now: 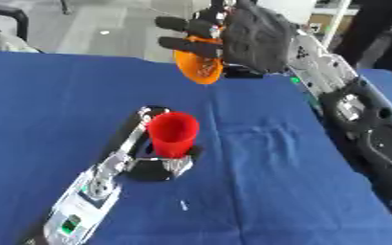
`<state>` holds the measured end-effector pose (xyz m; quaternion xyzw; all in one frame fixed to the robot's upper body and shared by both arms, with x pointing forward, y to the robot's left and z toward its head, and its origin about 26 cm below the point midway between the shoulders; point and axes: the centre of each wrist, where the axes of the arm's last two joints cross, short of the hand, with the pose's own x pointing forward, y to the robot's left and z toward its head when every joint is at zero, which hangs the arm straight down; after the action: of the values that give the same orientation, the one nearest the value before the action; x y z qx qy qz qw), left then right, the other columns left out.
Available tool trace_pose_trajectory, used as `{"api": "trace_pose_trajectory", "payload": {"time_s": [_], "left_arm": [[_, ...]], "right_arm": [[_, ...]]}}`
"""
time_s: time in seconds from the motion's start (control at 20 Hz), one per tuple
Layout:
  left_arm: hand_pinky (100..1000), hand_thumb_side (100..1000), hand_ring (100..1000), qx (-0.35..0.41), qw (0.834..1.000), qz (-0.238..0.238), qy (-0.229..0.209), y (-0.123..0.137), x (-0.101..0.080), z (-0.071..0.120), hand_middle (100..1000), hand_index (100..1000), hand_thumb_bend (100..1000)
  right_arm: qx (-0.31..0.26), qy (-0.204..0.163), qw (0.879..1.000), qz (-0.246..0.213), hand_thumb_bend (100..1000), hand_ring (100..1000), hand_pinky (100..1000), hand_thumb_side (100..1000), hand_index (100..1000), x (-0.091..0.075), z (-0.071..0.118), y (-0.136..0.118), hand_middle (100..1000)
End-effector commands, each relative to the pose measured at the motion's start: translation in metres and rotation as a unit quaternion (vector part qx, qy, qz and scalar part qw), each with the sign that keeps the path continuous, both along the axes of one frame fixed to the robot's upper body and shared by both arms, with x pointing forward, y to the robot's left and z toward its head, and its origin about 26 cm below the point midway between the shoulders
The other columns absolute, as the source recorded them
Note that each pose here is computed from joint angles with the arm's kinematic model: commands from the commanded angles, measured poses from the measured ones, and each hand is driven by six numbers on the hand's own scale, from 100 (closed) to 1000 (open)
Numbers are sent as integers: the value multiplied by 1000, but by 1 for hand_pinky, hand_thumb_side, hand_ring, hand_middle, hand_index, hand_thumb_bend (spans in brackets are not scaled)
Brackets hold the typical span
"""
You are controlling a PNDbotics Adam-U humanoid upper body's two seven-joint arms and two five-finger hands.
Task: Pour the contents of one cup into another cup.
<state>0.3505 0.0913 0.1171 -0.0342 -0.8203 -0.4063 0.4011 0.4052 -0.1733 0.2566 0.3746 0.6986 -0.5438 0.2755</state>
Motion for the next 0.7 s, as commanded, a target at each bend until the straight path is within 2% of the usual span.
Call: {"api": "trace_pose_trajectory", "payload": {"time_s": [0.05,0.7], "left_arm": [[100,340,252,1,1000,5,-18,0,5,10,325,614,100],[100,340,252,9,1000,1,-20,-10,13,8,325,615,100]], "right_arm": [[-8,-13,998,67,100,340,539,100,933,-2,13,-4,892],[-4,-7,997,75,100,336,533,100,931,-3,13,2,887]]}}
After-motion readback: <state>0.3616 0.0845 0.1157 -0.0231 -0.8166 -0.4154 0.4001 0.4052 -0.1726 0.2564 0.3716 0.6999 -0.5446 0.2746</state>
